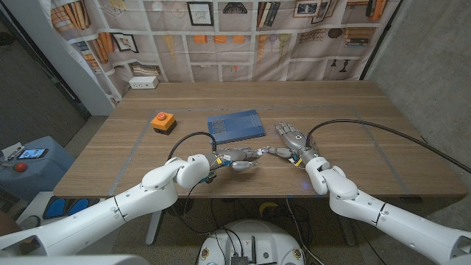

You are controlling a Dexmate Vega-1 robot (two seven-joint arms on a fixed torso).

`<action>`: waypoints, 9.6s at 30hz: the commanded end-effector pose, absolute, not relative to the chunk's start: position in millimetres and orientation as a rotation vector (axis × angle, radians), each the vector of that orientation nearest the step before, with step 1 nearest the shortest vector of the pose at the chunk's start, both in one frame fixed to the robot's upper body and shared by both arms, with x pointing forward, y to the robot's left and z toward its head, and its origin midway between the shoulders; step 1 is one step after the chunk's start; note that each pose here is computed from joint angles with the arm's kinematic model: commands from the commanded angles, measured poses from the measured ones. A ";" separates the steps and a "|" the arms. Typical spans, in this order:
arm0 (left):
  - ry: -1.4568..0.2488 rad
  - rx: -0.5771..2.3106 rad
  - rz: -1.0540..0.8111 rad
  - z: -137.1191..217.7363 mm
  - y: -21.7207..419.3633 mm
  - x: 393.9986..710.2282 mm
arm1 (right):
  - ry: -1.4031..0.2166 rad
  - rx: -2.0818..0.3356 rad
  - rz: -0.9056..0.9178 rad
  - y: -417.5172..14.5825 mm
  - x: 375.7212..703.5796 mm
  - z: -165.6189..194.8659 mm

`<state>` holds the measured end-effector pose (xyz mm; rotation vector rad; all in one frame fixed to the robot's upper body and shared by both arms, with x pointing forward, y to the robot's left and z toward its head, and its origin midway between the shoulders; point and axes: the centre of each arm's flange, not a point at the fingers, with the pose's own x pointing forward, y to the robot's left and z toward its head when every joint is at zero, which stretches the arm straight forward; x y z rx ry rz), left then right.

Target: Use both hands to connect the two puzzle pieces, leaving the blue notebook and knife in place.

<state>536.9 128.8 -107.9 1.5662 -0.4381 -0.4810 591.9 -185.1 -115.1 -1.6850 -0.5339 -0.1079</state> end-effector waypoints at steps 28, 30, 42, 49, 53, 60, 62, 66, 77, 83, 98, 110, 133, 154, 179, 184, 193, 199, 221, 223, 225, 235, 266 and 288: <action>-0.433 1.567 -0.466 -109.0 129.1 533.7 | -0.660 -1.746 -0.022 -187.6 598.5 -104.3; -0.433 1.568 -0.468 -109.0 129.0 533.7 | -0.660 -1.745 -0.018 -187.5 598.7 -104.0; -0.434 1.575 -0.475 -107.8 128.8 535.0 | -0.660 -1.754 -0.026 -191.0 603.8 -102.1; -0.441 1.578 -0.491 -107.5 130.2 535.9 | -0.656 -1.762 -0.036 -195.5 608.1 -98.8; -0.448 1.587 -0.502 -107.4 132.6 536.2 | -0.659 -1.768 -0.037 -197.3 609.1 -96.9; -0.442 1.601 -0.508 -107.6 136.5 536.6 | -0.674 -1.783 -0.028 -196.6 608.7 -96.2; -0.442 1.601 -0.508 -107.6 136.8 536.7 | -0.678 -1.788 -0.019 -195.8 607.8 -96.8; -0.441 1.602 -0.510 -107.8 136.9 537.0 | -0.685 -1.798 -0.006 -193.8 605.9 -99.0; -0.442 1.605 -0.509 -108.8 137.3 536.0 | -0.696 -1.803 0.010 -190.4 603.1 -102.3; -0.445 1.607 -0.508 -108.8 137.0 535.4 | -0.706 -1.808 0.012 -190.4 602.9 -102.4; -0.450 1.610 -0.506 -107.7 136.0 535.6 | -0.713 -1.816 0.007 -188.6 607.7 -98.7; -0.444 1.612 -0.508 -107.8 137.3 535.9 | -0.726 -1.825 0.018 -186.2 609.2 -99.2; -0.442 1.612 -0.518 -108.8 136.2 536.7 | -0.671 -1.822 0.023 -188.1 617.0 -102.2; -0.440 1.609 -0.519 -109.5 137.7 536.9 | -0.621 -1.852 0.025 -193.0 621.5 -113.1; -0.458 1.618 -0.504 -104.8 136.6 536.5 | -0.639 -1.829 -0.019 -194.8 618.5 -108.5; -0.457 1.619 -0.504 -104.4 136.1 536.6 | -0.656 -1.796 -0.023 -192.8 614.9 -102.9; -0.455 1.618 -0.507 -105.6 135.1 536.4 | -0.678 -1.742 -0.031 -189.8 609.5 -94.9; -0.458 1.619 -0.505 -105.7 135.0 536.3 | -0.694 -1.716 -0.037 -189.3 606.1 -89.9; -0.461 1.621 -0.510 -104.1 134.2 538.3 | -0.709 -1.634 -0.056 -188.6 598.5 -76.9; -0.461 1.622 -0.510 -104.0 134.1 538.5 | -0.710 -1.625 -0.057 -188.4 597.6 -76.7; -0.462 1.620 -0.509 -103.9 134.1 538.7 | -0.710 -1.617 -0.058 -188.0 596.7 -76.7; -0.464 1.621 -0.510 -103.7 134.1 539.3 | -0.710 -1.597 -0.056 -185.4 593.2 -78.6; -0.464 1.619 -0.509 -102.1 134.2 542.0 | -0.655 -1.646 -0.075 -182.5 603.7 -100.9; -0.465 1.619 -0.509 -102.4 134.5 542.3 | -0.625 -1.680 -0.096 -186.0 610.6 -108.8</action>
